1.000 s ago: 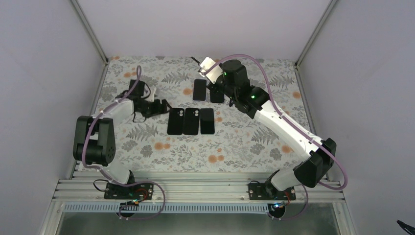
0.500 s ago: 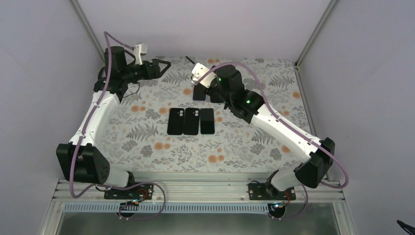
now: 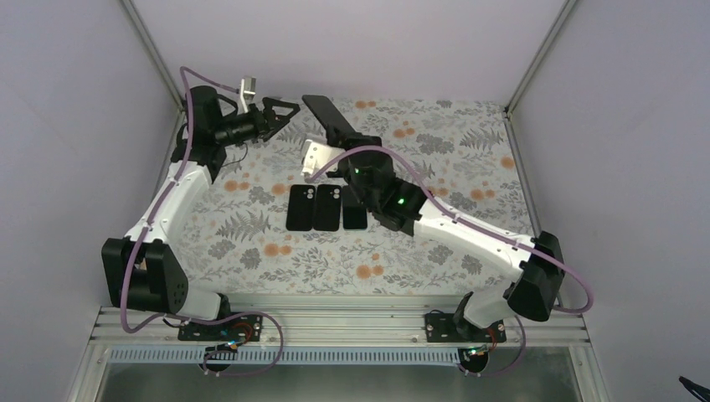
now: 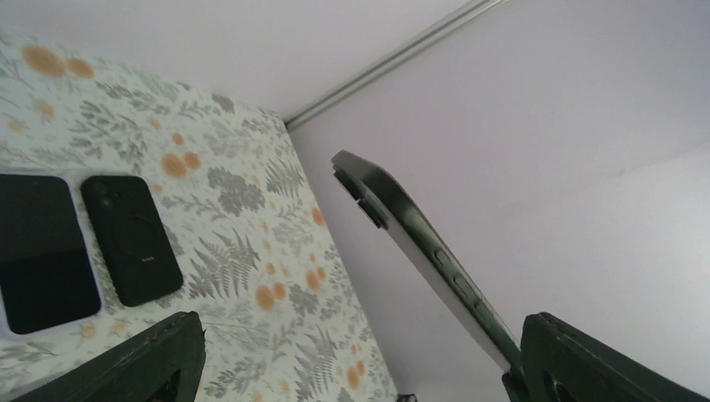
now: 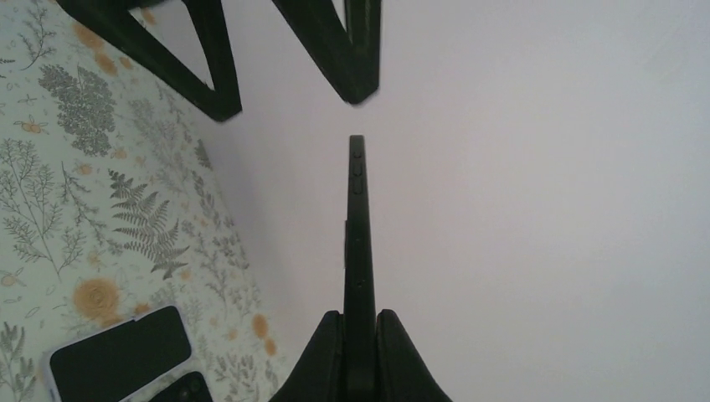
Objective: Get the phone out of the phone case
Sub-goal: Place the phone at the center of the board.
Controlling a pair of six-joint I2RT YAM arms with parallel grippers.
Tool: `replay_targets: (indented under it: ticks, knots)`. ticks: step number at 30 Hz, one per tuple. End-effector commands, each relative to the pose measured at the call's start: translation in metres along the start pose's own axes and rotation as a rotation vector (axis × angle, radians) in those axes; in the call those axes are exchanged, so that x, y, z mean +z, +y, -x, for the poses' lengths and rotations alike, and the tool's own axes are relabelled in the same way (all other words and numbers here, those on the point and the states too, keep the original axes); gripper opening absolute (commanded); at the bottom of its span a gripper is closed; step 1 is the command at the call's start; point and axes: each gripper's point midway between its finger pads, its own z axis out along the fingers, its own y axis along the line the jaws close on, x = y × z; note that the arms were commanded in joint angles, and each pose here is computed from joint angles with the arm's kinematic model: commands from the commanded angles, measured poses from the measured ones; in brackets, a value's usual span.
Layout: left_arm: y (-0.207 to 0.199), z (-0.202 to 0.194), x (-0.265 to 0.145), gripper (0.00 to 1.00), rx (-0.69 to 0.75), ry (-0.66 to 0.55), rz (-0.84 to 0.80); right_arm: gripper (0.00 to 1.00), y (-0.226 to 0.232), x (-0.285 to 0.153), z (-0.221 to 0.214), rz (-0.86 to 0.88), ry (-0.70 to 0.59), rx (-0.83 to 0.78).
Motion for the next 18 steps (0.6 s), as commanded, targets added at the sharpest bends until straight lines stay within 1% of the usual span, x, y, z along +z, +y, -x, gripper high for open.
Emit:
replay_targets:
  ticks: [1, 4, 8, 15, 18]
  knots:
    - [-0.011, -0.004, 0.003, 0.94, -0.044, 0.036, -0.081, 0.04, -0.005, -0.005, 0.018, -0.144, -0.021, -0.108]
    - [-0.023, -0.005, 0.004, 0.95, -0.008, 0.047, -0.110, 0.04, 0.009, -0.009, 0.024, -0.161, -0.034, -0.165]
    - [-0.019, -0.014, 0.008, 0.92, -0.028, 0.071, -0.112, 0.04, 0.014, -0.014, 0.031, -0.192, -0.049, -0.199]
    - [-0.005, -0.028, 0.011, 0.78, -0.114, 0.091, -0.126, 0.04, 0.007, -0.031, 0.036, -0.344, -0.084, -0.290]
    - [-0.008, -0.026, 0.011, 0.70, -0.120, 0.090, -0.146, 0.04, 0.011, -0.033, 0.036, -0.354, -0.090, -0.315]
